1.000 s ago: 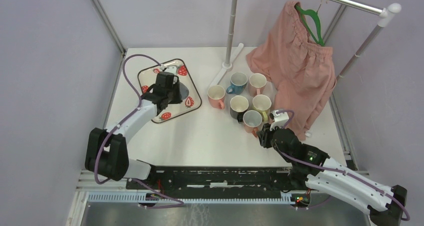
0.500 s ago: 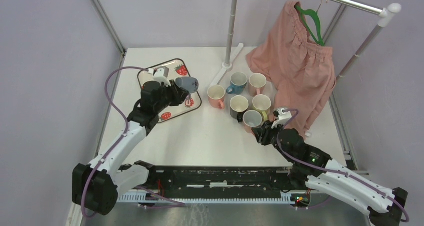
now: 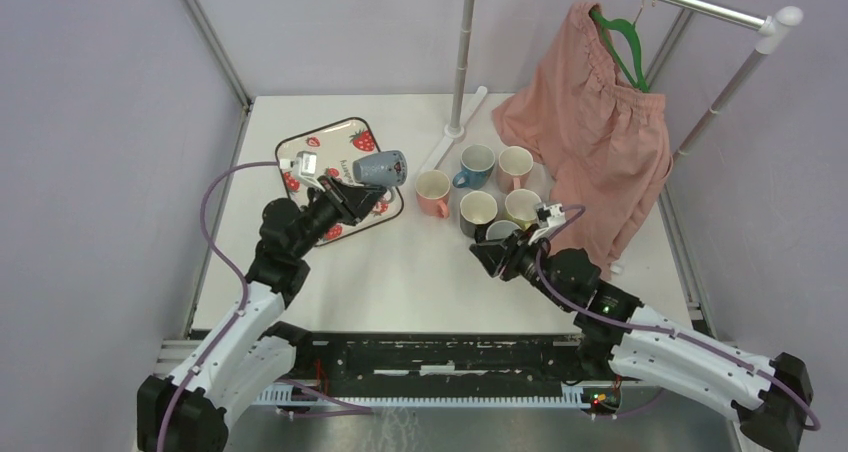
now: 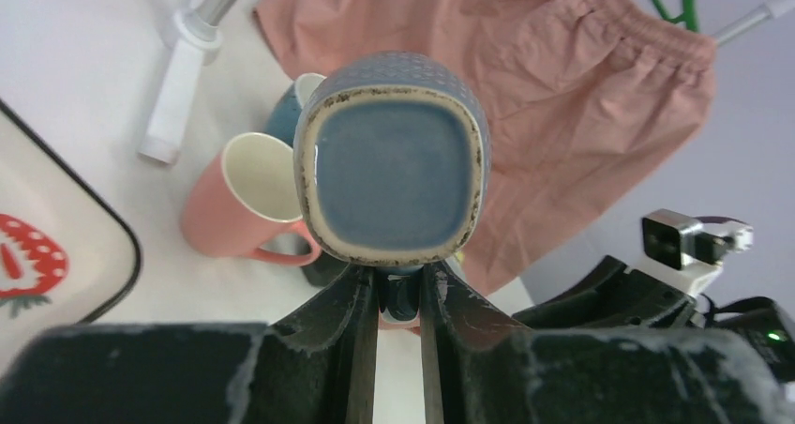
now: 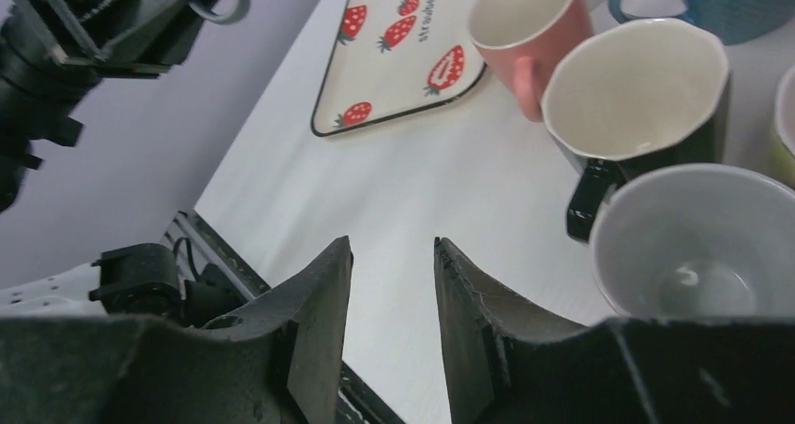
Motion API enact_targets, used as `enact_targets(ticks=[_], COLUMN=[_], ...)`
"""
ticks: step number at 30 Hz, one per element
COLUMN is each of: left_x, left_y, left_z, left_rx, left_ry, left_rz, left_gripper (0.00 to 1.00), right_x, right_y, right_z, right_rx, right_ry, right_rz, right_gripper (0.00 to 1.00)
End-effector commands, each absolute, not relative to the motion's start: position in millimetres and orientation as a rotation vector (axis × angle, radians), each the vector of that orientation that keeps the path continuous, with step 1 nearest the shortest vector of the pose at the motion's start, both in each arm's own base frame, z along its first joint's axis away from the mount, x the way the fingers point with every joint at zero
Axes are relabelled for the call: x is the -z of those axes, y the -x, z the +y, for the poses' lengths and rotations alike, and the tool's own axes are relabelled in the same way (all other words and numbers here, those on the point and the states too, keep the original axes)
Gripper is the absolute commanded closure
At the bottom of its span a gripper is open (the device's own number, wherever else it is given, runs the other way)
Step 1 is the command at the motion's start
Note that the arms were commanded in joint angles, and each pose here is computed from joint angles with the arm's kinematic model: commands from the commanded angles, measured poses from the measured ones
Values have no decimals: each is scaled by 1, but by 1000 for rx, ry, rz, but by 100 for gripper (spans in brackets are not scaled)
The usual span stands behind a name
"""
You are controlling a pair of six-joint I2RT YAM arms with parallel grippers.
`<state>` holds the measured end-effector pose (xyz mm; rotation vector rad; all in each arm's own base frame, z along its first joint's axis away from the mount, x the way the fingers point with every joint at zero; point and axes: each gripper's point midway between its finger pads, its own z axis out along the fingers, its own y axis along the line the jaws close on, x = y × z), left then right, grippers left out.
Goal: Turn the mug right side up
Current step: Turn over the cup on the tray.
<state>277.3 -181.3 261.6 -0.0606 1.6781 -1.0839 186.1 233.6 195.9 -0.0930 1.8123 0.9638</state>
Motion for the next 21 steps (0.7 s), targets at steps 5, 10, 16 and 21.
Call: enact_targets(ticks=[5, 10, 16, 21], left_x=[-333, -341, -346, -347], left_y=[-241, -225, -211, -207], left_z=[-191, -191, -191, -199], left_rx=[1410, 1530, 1626, 1668], left_ry=[39, 51, 53, 34], left_rz=[1340, 1265, 1197, 1193], left_gripper=[98, 98, 98, 98], right_x=[-263, -293, -325, -345], right_y=[-183, -180, -178, -182], right_z=[271, 296, 327, 349], right_rx=[-1291, -1435, -1579, -1634], right_ry=[44, 71, 128, 176], right_rz=[1587, 1505, 1431, 1389], right_gripper=[51, 49, 46, 42])
